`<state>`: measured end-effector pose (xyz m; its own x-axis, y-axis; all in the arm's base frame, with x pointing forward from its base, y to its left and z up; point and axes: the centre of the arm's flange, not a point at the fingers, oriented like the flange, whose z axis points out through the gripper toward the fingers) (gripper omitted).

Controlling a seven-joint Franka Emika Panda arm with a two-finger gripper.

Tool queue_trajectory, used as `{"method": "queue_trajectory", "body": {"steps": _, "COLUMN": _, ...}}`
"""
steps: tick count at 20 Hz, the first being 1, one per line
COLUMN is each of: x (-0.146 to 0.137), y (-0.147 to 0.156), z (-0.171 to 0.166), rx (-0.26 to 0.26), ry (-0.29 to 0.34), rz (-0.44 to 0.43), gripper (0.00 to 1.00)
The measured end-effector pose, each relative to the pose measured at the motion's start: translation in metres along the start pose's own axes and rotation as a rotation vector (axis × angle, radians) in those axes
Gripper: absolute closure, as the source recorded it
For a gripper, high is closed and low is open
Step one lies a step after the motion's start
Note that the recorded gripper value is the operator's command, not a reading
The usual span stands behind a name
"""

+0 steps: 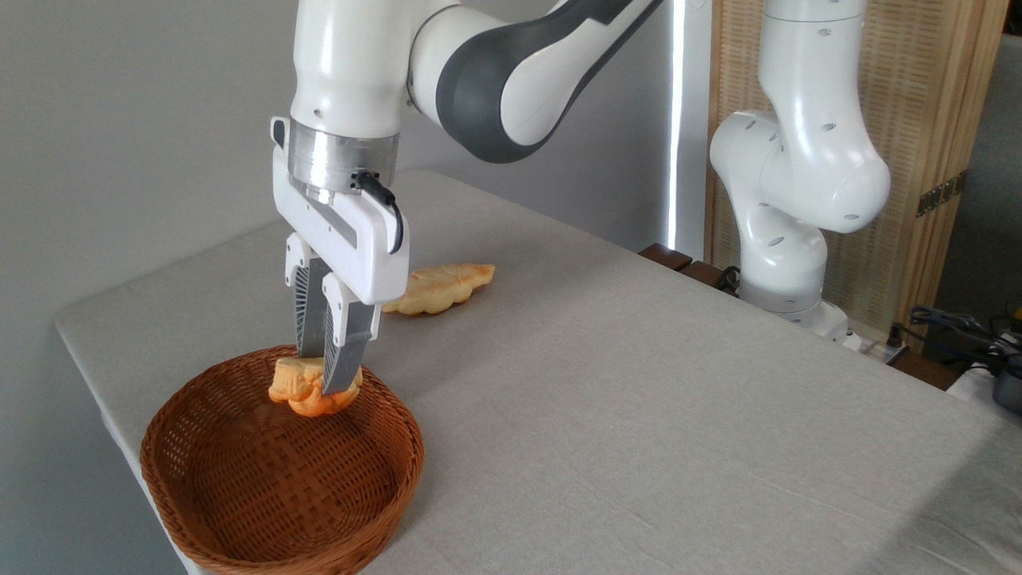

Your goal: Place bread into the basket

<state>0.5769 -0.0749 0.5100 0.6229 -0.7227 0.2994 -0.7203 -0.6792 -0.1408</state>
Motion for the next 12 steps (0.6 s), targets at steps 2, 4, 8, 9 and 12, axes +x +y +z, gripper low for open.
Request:
{"method": "queue_trajectory", "body": {"steps": 2, "x": 0.0016, "y": 0.0019, "z": 0.0062, "rx": -0.006, "ry": -0.006, "rz": 0.004, "gripper": 0.0}}
{"method": "queue_trajectory", "body": {"steps": 4, "x": 0.0021, "y": 0.0024, "z": 0.0082, "rx": -0.007, "ry": -0.008, "rz": 0.005, "gripper": 0.0}}
{"method": "queue_trajectory", "body": {"steps": 8, "x": 0.0024, "y": 0.0023, "z": 0.0078, "rx": -0.007, "ry": -0.007, "rz": 0.006, "gripper": 0.0}}
{"method": "queue_trajectory", "body": {"steps": 9, "x": 0.0027, "y": 0.0025, "z": 0.0078, "rx": -0.007, "ry": -0.007, "rz": 0.006, "gripper": 0.0}}
{"method": "queue_trajectory", "body": {"steps": 12, "x": 0.0017, "y": 0.0038, "z": 0.0073, "rx": -0.017, "ry": -0.016, "rz": 0.006, "gripper": 0.0}}
